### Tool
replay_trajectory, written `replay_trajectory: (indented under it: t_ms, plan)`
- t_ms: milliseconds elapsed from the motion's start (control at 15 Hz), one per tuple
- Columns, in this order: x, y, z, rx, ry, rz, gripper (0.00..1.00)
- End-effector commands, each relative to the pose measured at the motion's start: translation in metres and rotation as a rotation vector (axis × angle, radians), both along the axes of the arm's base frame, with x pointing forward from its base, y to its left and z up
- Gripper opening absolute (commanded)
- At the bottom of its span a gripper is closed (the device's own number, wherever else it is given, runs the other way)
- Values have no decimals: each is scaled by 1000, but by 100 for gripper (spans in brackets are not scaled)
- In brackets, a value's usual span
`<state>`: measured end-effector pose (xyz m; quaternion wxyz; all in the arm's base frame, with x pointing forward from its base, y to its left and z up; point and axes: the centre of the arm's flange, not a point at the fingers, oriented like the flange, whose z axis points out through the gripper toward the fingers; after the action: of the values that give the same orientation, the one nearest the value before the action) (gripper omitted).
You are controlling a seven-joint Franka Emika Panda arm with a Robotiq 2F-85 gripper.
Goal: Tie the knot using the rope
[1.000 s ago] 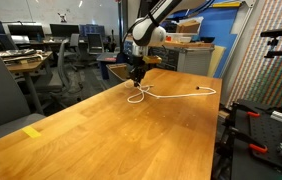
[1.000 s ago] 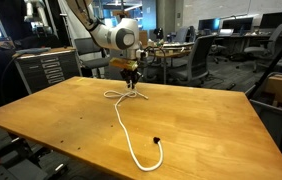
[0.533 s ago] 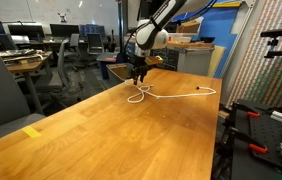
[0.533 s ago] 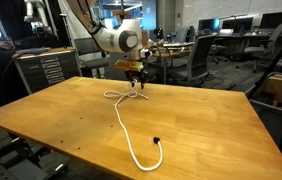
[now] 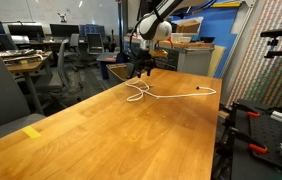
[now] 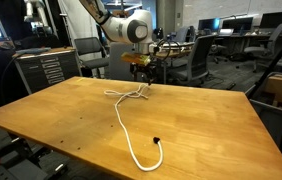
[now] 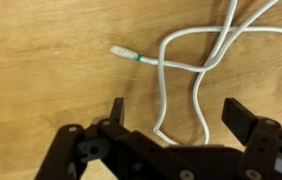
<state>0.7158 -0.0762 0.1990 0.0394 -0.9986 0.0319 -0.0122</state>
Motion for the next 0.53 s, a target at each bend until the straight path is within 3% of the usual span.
replay_trajectory:
  t_ms: [0, 267, 333, 400, 467]
  plan:
    - [8, -31, 54, -7, 16, -5, 100]
    - [0, -46, 49, -172, -29, 28, 100]
    - [-6, -46, 37, -191, -49, 48, 100]
    - [4, -51, 50, -141, -16, 19, 100]
    - [2, -51, 44, -144, -13, 22, 100]
